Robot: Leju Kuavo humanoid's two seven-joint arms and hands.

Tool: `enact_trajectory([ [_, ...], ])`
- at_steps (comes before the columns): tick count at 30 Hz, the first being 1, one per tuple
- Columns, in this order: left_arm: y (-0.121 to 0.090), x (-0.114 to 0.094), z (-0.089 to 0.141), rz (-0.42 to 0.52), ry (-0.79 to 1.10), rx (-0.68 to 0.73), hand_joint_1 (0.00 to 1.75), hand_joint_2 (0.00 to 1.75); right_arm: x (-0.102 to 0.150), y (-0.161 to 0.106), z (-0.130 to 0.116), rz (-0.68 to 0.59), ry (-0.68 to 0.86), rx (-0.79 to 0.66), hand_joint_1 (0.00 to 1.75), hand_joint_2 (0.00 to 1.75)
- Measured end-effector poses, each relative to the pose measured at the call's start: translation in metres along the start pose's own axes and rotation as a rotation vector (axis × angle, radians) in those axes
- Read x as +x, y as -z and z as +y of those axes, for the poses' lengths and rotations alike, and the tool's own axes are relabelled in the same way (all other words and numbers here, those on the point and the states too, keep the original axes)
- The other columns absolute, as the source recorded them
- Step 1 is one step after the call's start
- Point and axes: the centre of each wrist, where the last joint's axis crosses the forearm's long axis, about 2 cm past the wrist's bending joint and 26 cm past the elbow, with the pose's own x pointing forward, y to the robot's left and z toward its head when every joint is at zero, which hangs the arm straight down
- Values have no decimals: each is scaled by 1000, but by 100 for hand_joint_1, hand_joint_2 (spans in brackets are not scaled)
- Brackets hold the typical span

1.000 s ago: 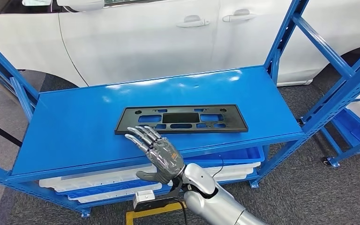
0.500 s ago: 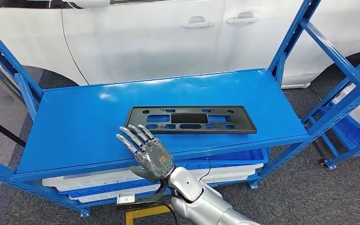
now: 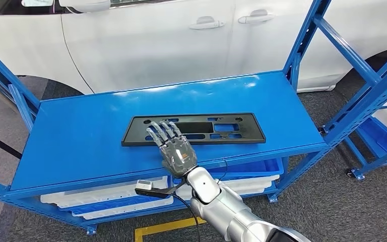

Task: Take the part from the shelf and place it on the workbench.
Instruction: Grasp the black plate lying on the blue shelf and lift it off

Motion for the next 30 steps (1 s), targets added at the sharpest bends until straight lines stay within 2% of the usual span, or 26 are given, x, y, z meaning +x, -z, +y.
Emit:
enact_trajectory([
  [13,0,0,-4,-1,5,-14,0,0,-38,-2,5,121,-46,40,0,175],
  [30,0,1,-4,-2,6,-14,0,0,-46,-6,8,136,-58,62,0,175],
])
